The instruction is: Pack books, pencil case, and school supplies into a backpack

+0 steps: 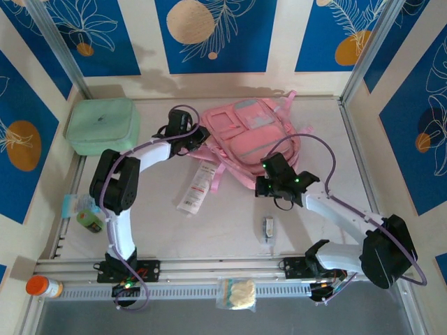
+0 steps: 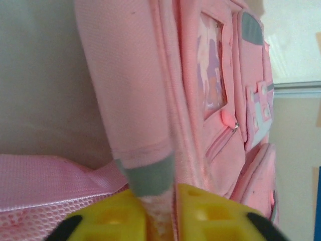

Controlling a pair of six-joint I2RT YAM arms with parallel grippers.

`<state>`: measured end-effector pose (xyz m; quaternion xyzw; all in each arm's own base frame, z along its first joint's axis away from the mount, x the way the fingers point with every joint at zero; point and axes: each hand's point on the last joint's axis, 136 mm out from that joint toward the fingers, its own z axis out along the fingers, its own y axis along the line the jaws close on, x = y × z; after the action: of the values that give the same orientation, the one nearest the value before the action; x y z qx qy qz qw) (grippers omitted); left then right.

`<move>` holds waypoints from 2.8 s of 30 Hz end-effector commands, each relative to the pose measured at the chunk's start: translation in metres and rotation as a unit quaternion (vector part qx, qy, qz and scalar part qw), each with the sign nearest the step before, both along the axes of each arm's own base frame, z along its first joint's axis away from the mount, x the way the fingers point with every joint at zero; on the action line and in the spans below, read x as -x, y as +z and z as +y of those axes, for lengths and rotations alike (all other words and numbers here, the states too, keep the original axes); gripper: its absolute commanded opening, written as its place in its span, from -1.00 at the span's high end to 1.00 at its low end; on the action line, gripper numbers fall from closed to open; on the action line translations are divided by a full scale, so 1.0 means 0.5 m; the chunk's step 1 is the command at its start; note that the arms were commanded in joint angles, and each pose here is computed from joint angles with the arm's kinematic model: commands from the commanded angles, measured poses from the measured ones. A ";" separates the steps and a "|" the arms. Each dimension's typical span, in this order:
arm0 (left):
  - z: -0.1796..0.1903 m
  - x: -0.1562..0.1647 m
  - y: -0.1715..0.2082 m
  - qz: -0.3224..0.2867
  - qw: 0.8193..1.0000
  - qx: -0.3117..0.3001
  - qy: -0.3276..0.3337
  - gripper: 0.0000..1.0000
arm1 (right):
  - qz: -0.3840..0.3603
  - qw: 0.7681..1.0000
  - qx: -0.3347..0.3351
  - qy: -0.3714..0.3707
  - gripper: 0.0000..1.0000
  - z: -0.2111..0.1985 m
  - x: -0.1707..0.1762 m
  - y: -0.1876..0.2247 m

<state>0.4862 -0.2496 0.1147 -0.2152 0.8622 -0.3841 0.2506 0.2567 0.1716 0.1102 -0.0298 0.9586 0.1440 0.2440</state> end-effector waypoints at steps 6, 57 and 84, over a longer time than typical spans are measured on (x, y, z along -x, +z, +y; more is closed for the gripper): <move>-0.020 0.094 0.052 -0.028 0.998 0.061 -0.011 -0.16 | 0.018 1.000 -0.021 0.011 1.00 0.035 -0.007 0.015; 0.019 0.231 0.002 -0.013 0.996 -0.060 0.068 1.00 | 0.067 0.990 0.110 -0.058 1.00 -0.091 0.059 -0.029; -0.094 0.364 -0.043 0.061 0.982 0.030 0.174 -0.31 | 0.042 0.996 -0.006 0.074 1.00 0.088 0.005 -0.041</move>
<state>0.2916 -0.3110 0.0998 -0.3272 0.8339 -0.3799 0.2305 0.2557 0.2084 0.0963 -0.0758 0.9650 0.1522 0.1999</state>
